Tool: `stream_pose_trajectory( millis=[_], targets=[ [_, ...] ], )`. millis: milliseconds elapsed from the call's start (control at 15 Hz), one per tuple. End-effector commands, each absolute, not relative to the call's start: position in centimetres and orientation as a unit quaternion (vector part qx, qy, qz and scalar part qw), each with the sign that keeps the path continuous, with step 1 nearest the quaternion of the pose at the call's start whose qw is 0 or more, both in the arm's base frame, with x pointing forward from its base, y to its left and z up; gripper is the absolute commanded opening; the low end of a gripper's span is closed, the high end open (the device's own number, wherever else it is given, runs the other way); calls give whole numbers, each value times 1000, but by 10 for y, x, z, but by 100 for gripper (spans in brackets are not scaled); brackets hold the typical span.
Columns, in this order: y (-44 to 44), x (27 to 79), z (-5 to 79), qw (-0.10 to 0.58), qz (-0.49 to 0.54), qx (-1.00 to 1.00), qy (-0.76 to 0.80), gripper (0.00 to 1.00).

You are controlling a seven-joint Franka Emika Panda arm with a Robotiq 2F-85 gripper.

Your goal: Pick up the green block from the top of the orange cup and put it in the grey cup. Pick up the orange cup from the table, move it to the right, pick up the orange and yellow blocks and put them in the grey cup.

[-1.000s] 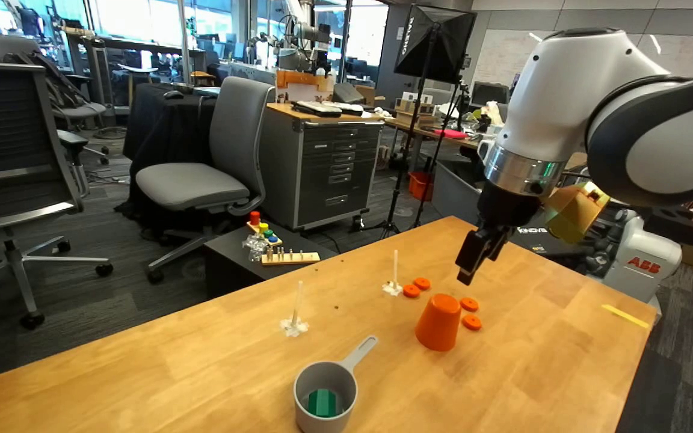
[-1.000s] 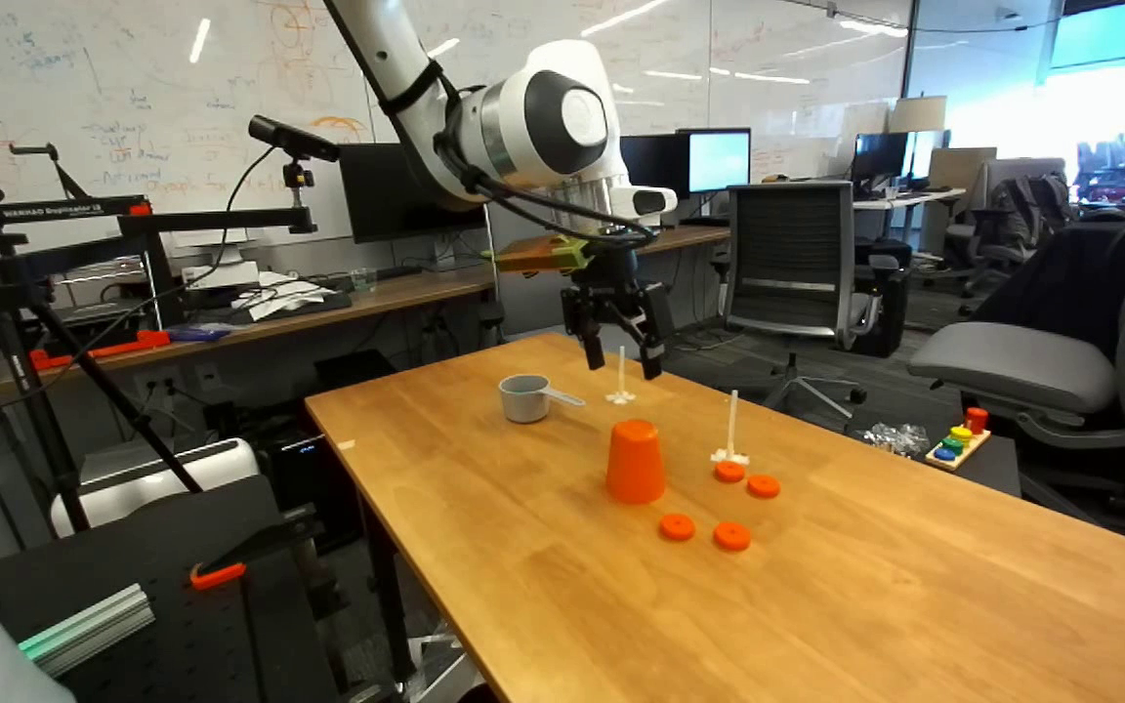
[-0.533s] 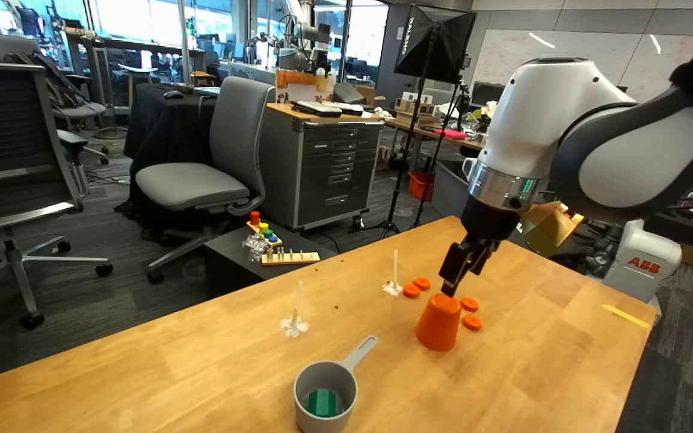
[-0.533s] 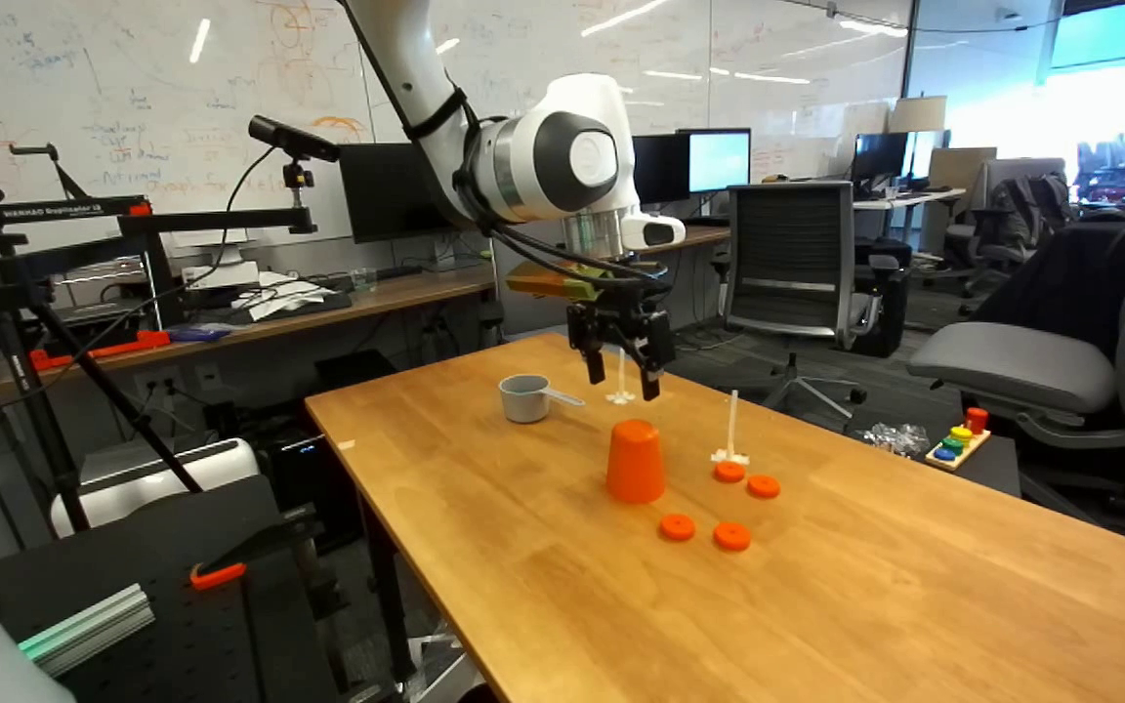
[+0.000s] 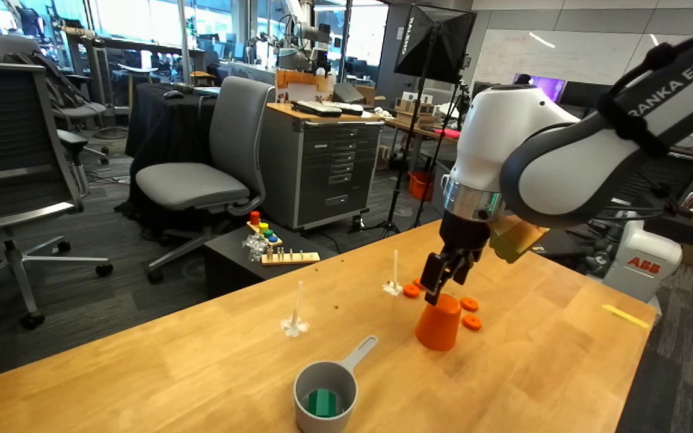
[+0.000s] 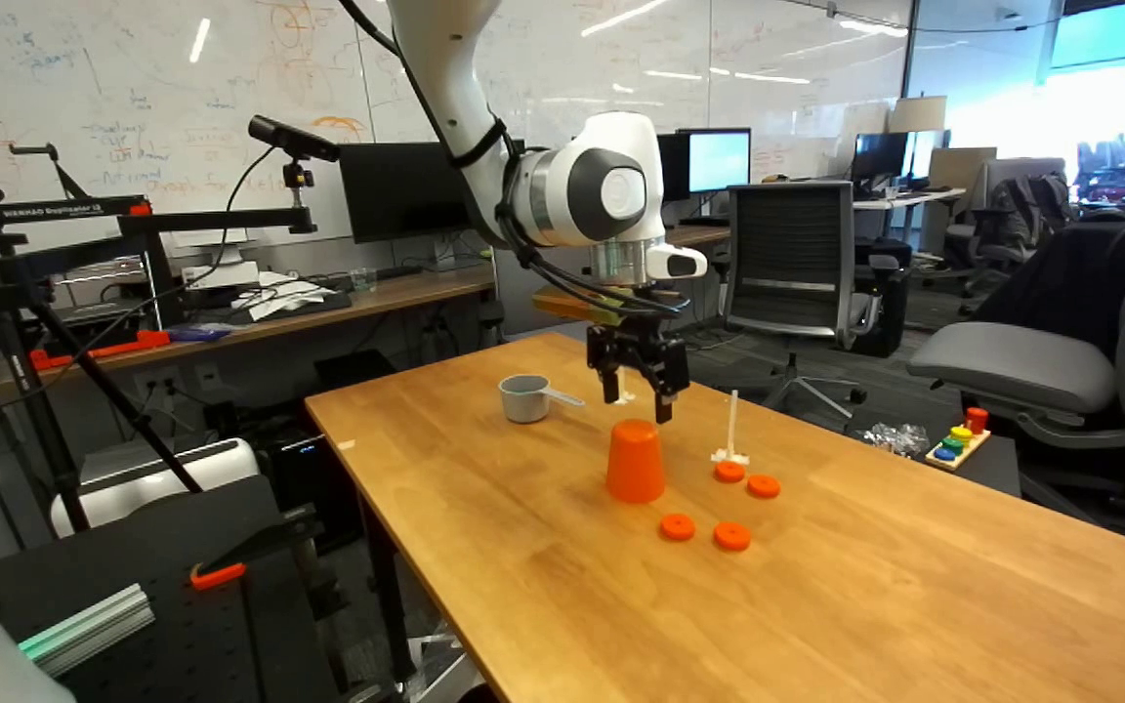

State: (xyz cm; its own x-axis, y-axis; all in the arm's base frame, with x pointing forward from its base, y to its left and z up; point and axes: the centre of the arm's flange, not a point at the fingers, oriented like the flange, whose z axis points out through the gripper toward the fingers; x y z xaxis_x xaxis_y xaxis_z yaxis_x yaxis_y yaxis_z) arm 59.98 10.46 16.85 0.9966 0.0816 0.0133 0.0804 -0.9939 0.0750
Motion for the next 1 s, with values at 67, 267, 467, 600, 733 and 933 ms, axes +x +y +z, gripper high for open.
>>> stream_pose_trajectory(
  millis=[67,267,467,600,733,933],
  targets=[
    [109,615,165,26,-24,999,30,100],
    [104,615,161,26,-36,999,22,100],
    [101,618,159,27,-40,999,19,100],
    [99,621,158,29,-40,999,19,100],
    [98,625,154,33,-39,998,21,100],
    [102,628,147,35,-41,998,25,100]
  ],
)
